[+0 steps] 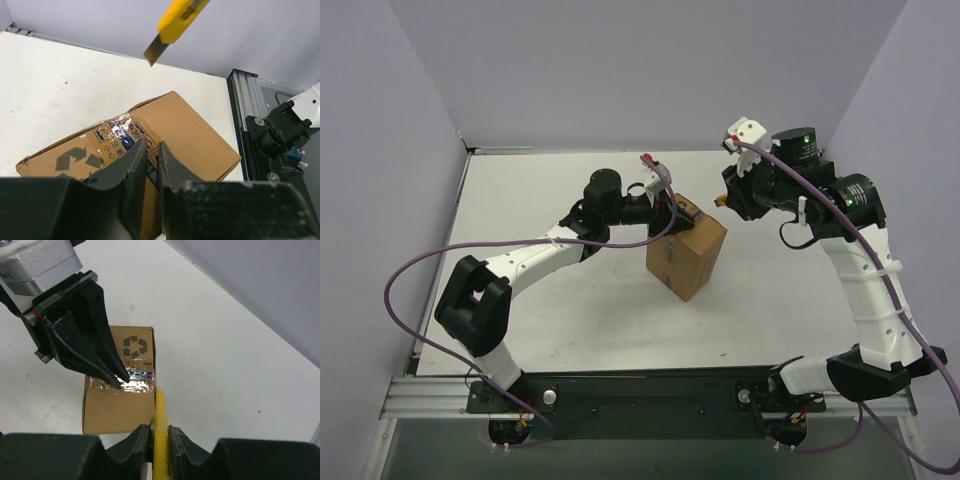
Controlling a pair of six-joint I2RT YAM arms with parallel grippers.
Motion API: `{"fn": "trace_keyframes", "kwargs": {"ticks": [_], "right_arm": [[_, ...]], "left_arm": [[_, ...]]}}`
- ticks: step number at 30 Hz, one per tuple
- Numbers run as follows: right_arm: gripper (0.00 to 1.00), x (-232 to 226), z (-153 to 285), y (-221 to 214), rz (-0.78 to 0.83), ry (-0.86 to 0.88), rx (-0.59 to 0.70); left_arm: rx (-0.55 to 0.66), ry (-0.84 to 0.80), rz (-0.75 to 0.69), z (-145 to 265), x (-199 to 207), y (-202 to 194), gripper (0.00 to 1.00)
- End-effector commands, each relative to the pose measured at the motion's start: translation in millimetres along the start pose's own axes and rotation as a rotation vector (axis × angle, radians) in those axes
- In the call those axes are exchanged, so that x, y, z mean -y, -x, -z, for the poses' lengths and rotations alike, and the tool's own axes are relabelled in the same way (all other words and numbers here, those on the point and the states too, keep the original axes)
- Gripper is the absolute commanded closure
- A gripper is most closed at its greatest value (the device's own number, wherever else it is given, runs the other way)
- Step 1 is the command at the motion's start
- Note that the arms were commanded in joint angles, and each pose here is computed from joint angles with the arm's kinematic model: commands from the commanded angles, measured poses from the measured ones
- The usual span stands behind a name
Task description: Unpack the express box
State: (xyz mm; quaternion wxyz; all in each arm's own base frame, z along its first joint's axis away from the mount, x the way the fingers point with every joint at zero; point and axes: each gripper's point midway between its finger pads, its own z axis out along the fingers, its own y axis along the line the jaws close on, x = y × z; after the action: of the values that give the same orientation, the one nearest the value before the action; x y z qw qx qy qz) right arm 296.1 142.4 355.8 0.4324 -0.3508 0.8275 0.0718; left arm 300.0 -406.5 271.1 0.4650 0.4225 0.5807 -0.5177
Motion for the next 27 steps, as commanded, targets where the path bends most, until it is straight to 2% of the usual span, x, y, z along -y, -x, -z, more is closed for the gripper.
{"fn": "trace_keyframes", "kwargs": {"ticks": [1,18,27], "right_arm": [[1.00,-6,-6,-7,0.004,0.045,-0.017],[1.00,-8,-32,7,0.074,0.130,0.018],[1.00,-3,-45,6,0.084,0.115,0.009]], "left_arm": [[-0.172,0.037,0.149,5,-9,-68,0.75],[-0.202,0.039,0.133,7,-12,-79,0.79],[-0.203,0.045,0.139,7,-16,-80,0.80]]}}
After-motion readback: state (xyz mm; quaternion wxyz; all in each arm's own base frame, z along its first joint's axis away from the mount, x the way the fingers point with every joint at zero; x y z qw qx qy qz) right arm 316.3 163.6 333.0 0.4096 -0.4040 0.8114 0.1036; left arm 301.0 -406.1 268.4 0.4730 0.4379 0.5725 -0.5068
